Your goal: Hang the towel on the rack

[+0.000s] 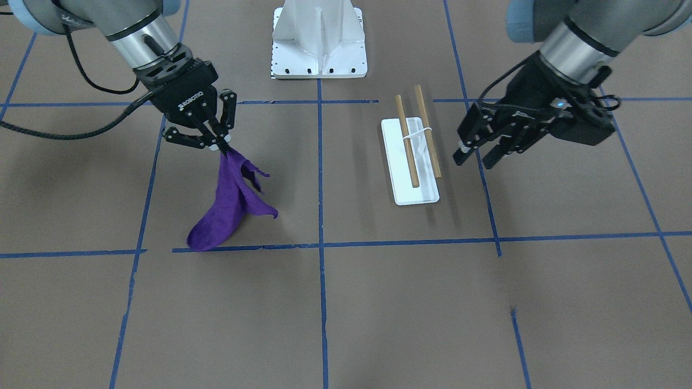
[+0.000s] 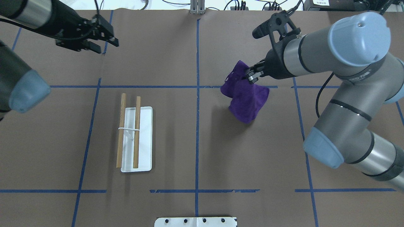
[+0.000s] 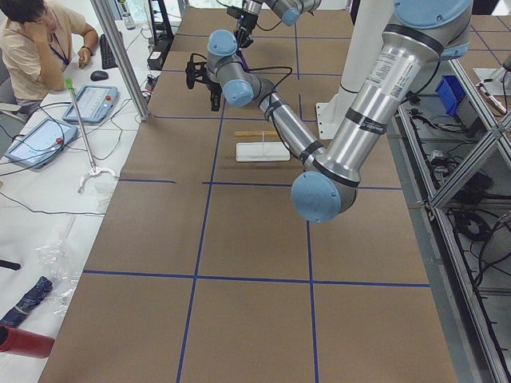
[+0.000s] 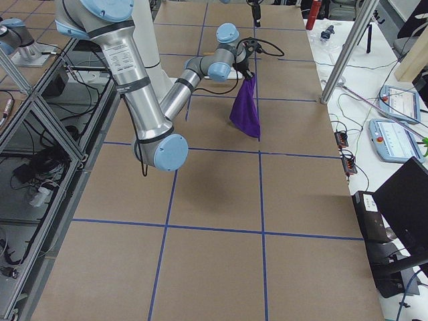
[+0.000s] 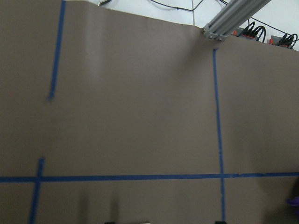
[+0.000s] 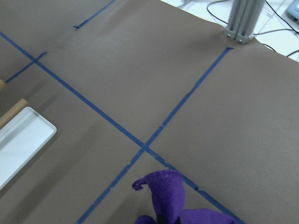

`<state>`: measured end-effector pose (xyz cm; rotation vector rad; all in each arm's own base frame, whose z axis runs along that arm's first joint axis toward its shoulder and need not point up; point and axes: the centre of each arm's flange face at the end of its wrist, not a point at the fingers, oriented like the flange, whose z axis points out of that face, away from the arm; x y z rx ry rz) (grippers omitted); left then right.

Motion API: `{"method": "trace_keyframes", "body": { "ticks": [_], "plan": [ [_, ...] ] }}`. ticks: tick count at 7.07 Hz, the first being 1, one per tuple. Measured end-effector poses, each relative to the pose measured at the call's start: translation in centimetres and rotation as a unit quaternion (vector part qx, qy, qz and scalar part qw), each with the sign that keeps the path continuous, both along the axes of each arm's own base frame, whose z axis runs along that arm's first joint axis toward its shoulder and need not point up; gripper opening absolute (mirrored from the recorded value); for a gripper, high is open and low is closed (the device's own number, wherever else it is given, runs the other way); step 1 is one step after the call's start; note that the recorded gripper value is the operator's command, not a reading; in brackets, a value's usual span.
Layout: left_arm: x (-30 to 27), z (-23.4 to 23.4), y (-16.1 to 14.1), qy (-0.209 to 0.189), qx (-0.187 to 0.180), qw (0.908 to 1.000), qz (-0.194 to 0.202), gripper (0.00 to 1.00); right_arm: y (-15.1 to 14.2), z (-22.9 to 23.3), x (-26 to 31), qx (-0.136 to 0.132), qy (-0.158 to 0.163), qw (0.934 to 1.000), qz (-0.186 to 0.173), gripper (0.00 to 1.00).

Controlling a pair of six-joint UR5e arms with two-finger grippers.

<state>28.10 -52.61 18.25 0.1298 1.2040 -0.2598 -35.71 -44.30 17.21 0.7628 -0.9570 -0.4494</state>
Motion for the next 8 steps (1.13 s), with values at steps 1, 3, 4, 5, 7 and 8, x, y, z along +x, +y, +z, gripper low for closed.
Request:
{"method": "trace_keyframes", "body": {
  "ticks": [1, 3, 4, 5, 7, 8],
  "plan": [
    [3.2, -2.5, 0.6, 0.02, -0.043, 0.9988, -0.01, 0.7, 2.3, -2.0, -1.3, 0.043, -0.004, 0.9991, -0.003, 0.0],
    [8.4, -5.9, 1.5, 0.044, -0.106, 0.9932, -0.016, 0.7, 6.4, -4.3, -3.0, 0.108, -0.03, 0.9937, 0.001, 0.0],
    [10.5, -7.0, 2.2, 0.051, -0.126, 0.9907, -0.01, 0.7, 7.8, -4.9, -3.8, 0.125, -0.042, 0.9912, 0.008, 0.0],
    [12.1, -7.7, 3.0, 0.054, -0.138, 0.989, -0.002, 0.7, 8.5, -5.2, -4.3, 0.132, -0.049, 0.99, 0.01, 0.0],
    [15.3, -8.9, 4.5, 0.055, -0.149, 0.9872, 0.017, 0.69, 9.0, -5.7, -4.4, 0.137, -0.055, 0.989, 0.01, 0.0],
    [16.8, -9.0, 5.3, 0.051, -0.149, 0.9873, 0.023, 0.68, 9.1, -5.9, -4.3, 0.139, -0.059, 0.9886, 0.01, 0.0]
  ]
}}
